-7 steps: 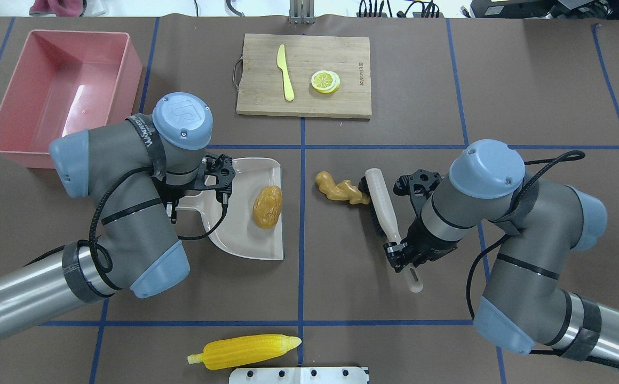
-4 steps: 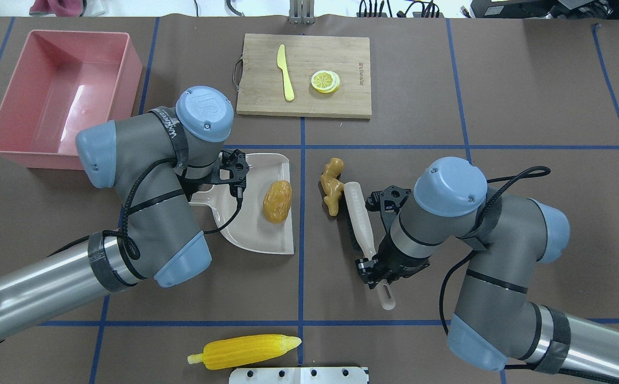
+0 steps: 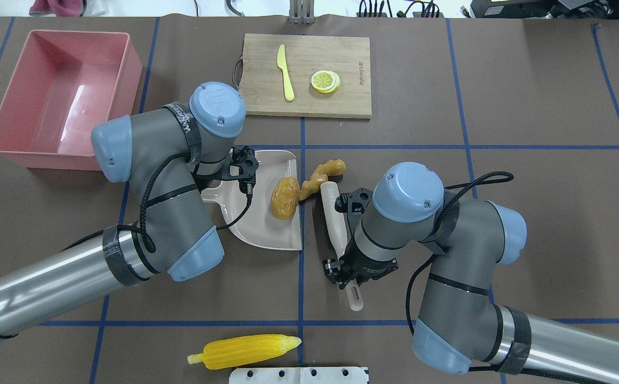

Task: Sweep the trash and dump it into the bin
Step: 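Move the brush behind the ginger with the right gripper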

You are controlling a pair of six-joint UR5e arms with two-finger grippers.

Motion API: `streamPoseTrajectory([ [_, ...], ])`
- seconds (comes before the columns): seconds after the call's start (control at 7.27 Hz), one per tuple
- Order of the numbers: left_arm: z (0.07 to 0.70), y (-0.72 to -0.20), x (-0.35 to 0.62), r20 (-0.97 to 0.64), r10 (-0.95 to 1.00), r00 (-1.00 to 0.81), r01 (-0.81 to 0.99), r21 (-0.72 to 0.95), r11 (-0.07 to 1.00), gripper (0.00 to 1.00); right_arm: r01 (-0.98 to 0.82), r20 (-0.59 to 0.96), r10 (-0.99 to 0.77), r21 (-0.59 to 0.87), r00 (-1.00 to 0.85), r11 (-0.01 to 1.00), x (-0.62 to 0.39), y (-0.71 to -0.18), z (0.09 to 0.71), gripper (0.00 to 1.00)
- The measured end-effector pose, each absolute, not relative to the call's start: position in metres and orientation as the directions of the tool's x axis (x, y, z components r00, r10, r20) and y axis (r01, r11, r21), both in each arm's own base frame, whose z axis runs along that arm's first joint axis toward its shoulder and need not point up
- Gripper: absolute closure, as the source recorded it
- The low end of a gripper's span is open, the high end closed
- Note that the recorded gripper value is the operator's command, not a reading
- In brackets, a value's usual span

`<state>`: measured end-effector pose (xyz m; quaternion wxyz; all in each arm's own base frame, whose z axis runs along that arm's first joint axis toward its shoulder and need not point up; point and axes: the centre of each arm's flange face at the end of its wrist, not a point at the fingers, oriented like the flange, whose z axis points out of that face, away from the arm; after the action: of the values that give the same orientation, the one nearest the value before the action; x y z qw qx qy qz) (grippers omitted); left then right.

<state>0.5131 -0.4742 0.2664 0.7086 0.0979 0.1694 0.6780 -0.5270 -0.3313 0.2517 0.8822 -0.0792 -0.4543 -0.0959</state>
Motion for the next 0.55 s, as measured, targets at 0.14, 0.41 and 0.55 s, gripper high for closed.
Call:
streamPoseTrajectory([
  [0.14,0.267,-0.474,0.513,-0.107,0.994,0.022,-0.928,0.369,0.061,1.00,0.207,0.813,-0.071,-0.062,0.578,0.976,-0.509,-0.351,0.250,1.00],
  [0.41,0.267,-0.474,0.513,-0.107,0.994,0.020,-0.927,0.370,0.058,1.00,0.116,0.803,-0.018,-0.063,0.596,0.991,-0.462,-0.398,0.251,1.00],
  [0.55,0.267,-0.474,0.513,-0.106,0.994,0.020,-0.927,0.371,0.058,1.00,0.098,0.796,-0.028,-0.039,0.605,0.994,-0.446,-0.415,0.257,1.00],
])
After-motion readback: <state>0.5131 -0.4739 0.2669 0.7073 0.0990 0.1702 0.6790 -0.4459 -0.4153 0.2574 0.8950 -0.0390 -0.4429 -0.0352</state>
